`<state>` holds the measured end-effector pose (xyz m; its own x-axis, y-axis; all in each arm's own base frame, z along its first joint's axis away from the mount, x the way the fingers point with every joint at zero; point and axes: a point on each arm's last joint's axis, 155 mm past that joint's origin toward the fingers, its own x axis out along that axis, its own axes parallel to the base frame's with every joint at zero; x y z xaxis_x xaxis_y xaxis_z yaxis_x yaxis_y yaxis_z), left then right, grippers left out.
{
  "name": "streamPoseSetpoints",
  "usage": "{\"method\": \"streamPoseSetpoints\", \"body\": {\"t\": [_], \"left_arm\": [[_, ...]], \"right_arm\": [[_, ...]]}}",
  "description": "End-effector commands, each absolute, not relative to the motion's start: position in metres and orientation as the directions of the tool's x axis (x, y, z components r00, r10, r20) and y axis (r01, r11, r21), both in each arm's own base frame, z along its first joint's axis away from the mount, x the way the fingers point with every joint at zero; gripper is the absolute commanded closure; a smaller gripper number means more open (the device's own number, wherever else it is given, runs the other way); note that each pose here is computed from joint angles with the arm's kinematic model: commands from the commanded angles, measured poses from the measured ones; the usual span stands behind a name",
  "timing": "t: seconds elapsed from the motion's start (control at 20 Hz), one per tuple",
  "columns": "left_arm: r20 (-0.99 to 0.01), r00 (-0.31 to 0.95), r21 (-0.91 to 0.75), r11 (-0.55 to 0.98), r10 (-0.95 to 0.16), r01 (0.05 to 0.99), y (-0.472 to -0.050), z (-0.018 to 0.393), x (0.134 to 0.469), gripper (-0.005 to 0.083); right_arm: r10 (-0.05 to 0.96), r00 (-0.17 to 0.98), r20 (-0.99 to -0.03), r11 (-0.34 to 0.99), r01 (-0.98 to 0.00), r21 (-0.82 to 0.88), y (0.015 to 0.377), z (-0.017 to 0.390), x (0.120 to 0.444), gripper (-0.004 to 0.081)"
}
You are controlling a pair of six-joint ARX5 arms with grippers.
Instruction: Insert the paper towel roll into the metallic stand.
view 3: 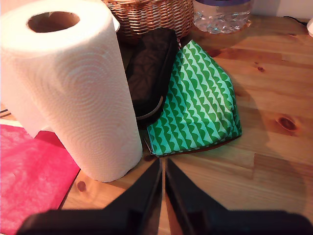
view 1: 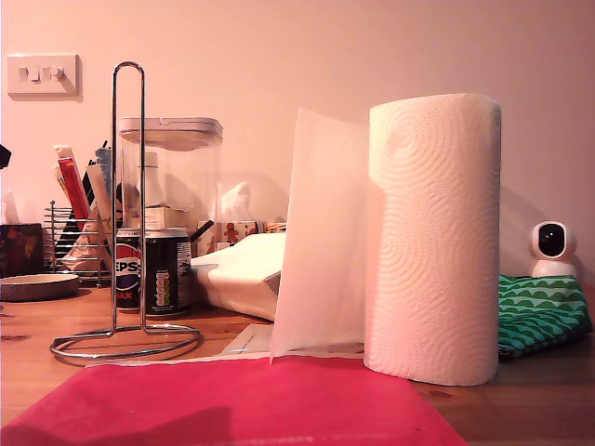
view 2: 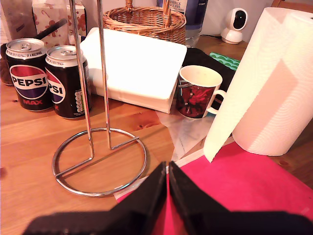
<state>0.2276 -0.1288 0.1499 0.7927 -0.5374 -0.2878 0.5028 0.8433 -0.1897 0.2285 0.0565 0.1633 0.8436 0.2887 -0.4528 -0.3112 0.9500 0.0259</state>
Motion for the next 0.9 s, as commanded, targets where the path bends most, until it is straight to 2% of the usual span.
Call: {"method": "streamPoseSetpoints", "body": {"t": [0.0,0.45,0.7,0.85], "left_arm": [[-0.212,0.781,-0.190,0.809,-0.588,0.557,-0.138,0.166,0.227,0.0797],[-0.211,0.781,-0.190,0.808,-0.588,0.557,-0.138,0.166,0.227,0.0797],[-0.167,0.712,-0.186,0.731,-0.682,0.656,-0.157,0.180,0.214,0.0797],[-0.186,0.684,-0.149,0.709,-0.705,0.690,-0.162,0.189,0.206,0.0797]], "right_arm": [[0.293,0.887,-0.357,0.949,-0.315,-0.003,0.058,0.185,0.242,0.0780],[0.296,0.890,-0.346,0.949,-0.316,-0.003,0.058,0.188,0.243,0.0775],[0.370,0.878,-0.303,0.929,-0.347,0.128,0.072,0.201,0.241,0.0778],[0.370,0.866,-0.335,0.929,-0.342,0.143,0.072,0.198,0.237,0.0777]]}}
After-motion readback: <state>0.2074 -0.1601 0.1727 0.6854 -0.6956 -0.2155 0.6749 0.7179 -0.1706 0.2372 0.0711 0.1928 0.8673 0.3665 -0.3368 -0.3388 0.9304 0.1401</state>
